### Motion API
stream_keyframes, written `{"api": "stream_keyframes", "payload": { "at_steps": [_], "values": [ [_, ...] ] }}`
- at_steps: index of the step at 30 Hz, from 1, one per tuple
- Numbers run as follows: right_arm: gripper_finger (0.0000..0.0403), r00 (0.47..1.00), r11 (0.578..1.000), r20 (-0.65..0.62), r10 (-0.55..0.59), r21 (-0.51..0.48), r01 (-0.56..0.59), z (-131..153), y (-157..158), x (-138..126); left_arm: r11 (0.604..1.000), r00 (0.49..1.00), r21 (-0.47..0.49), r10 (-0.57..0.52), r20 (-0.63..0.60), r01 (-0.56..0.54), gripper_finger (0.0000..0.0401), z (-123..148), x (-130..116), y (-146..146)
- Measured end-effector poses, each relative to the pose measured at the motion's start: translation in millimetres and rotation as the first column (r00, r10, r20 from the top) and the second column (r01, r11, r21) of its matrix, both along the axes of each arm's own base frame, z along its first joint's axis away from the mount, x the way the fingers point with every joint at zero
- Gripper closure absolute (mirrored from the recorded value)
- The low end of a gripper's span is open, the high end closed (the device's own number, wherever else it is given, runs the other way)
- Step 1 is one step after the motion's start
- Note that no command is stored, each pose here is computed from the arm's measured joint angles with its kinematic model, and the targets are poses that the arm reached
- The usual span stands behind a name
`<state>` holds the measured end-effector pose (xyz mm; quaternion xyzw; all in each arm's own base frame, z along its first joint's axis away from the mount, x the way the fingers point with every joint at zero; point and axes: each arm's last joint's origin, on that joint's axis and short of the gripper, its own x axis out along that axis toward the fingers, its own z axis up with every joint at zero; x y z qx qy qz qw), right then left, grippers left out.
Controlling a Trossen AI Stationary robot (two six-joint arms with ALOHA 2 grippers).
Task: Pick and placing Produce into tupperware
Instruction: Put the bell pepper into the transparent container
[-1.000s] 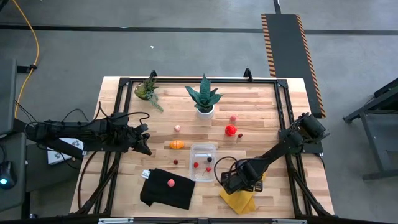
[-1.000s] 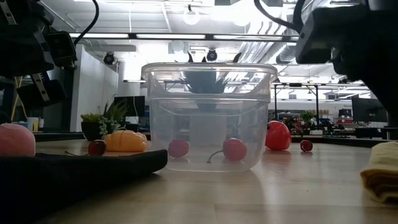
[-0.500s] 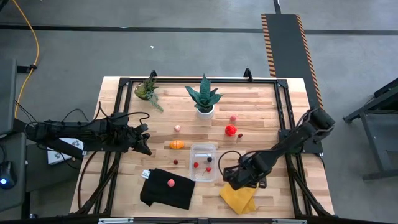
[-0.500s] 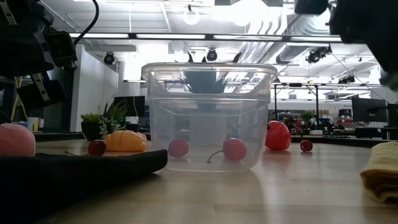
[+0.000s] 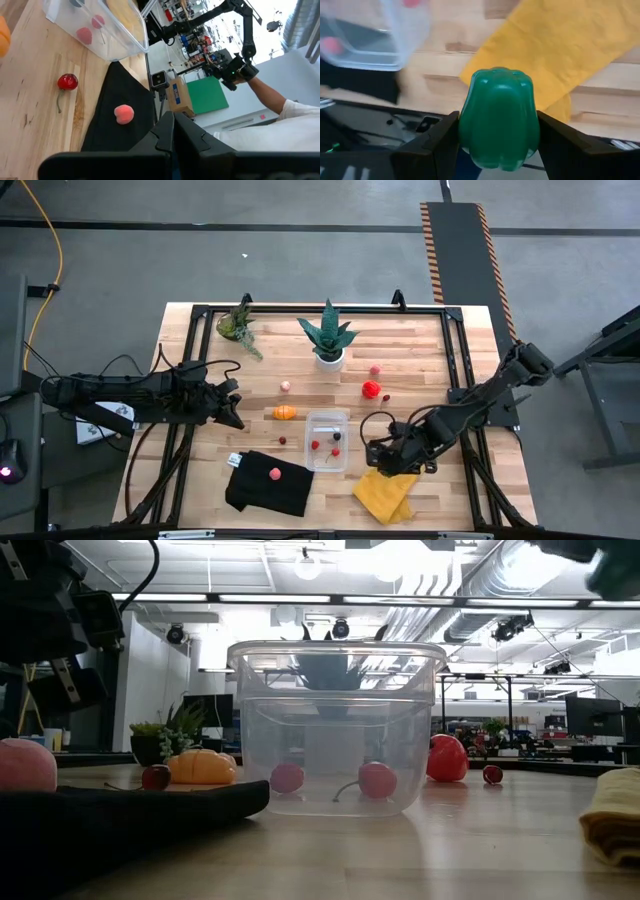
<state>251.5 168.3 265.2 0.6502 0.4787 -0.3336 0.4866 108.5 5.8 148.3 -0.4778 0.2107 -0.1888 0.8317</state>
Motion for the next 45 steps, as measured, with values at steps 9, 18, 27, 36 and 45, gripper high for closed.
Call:
{"api": "stream_keyframes", "payload": {
  "at_steps": [9,18,27,36,45],
  "values": [
    [0.0192,0.952,0.99,0.298,0.065,-0.14,-0.023,33.3,-24.0,2.2,1.0,1.0,0.006,0.025,-0.002,-0.025,0.04,-0.2,0.4,0.7],
    [0.0192,0.839,0.95,0.499,0.218,-0.306,-0.065,55.4,-62.0,22.4,0.996,0.996,-0.024,0.085,-0.028,-0.085,0.04,-0.2,1.1,2.0],
    [0.0191,0.676,0.857,0.587,0.446,-0.497,-0.135,67.0,-100.8,45.8,0.99,0.99,-0.039,0.133,-0.043,-0.135,0.04,-0.2,1.7,3.2],
    [0.019,0.588,0.753,0.536,0.606,-0.624,-0.208,67.8,-119.7,50.1,0.984,0.984,-0.052,0.167,-0.057,-0.17,0.04,-0.3,2.0,4.0],
    [0.019,0.55,0.692,0.48,0.683,-0.667,-0.277,56.7,-122.7,58.9,0.981,0.981,-0.058,0.182,-0.063,-0.186,0.04,-0.5,2.1,4.4]
  ]
}}
